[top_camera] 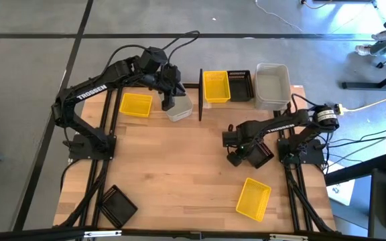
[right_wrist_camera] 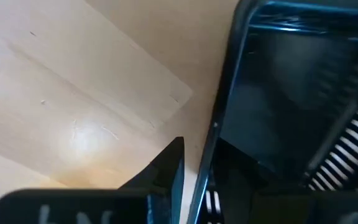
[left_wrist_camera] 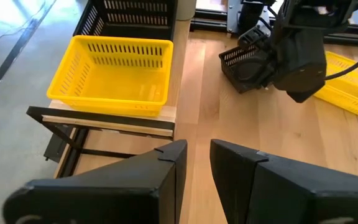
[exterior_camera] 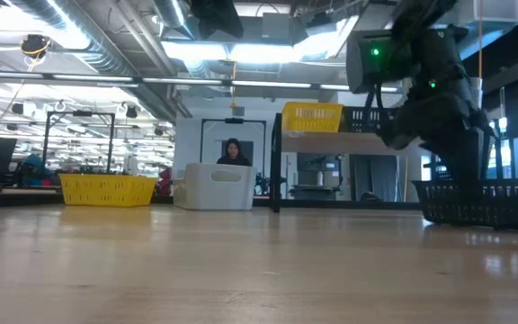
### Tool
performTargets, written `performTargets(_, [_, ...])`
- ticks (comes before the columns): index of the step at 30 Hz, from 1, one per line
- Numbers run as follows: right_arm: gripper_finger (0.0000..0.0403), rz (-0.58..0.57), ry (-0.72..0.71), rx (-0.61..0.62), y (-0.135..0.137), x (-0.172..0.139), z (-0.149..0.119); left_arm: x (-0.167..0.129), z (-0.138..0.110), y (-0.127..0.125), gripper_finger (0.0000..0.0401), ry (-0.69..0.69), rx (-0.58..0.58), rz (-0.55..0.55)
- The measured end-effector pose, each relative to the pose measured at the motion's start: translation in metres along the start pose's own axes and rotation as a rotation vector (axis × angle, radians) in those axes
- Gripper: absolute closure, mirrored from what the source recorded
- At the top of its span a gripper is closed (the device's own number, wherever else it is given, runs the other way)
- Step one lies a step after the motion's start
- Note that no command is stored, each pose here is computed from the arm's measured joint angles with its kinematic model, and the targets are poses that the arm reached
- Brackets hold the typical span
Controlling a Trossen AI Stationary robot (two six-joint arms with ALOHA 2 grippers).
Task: Stack baskets on shelf by color
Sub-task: Stack the black bin on top of the black bin on the shelf
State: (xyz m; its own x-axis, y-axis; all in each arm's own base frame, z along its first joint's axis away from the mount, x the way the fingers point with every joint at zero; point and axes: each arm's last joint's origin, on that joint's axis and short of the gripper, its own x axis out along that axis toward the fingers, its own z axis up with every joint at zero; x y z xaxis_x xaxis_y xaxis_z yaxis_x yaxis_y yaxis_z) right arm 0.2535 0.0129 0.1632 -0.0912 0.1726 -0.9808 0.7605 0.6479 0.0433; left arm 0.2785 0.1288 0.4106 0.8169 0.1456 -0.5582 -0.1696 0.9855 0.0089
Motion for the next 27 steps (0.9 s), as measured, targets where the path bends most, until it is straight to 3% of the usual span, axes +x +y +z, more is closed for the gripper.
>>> performTargets(5, [0.033, 0.015, 0.009, -0.003, -0.003, 0.01, -0.001, 0.0, 0.0, 0.0, 0.0338, 0.0, 0.0, 0.0])
performTargets(10, [0.0392, 0.041, 0.004, -0.015, 0.001, 0.004, 0.0, 0.0, 0.0, 0.0, 0.0338, -0.001, 0.0, 0.0])
performTargets(12, [0.0394, 0.052, -0.005, -0.022, 0.005, -0.004, 0.002, 0.0, 0.0, 0.0, 0.0338, -0.001, 0.0, 0.0])
performTargets(20, [0.0401, 0.092, -0.04, -0.037, 0.031, -0.065, 0.0, 0.0, 0.0, 0.0, 0.0338, 0.0, 0.001, 0.0])
performTargets(27, [0.0401, 0.216, -0.182, 0.061, 0.056, -0.13, -0.008, -0.01, 0.002, -0.002, 0.0338, -0.029, 0.091, 0.007])
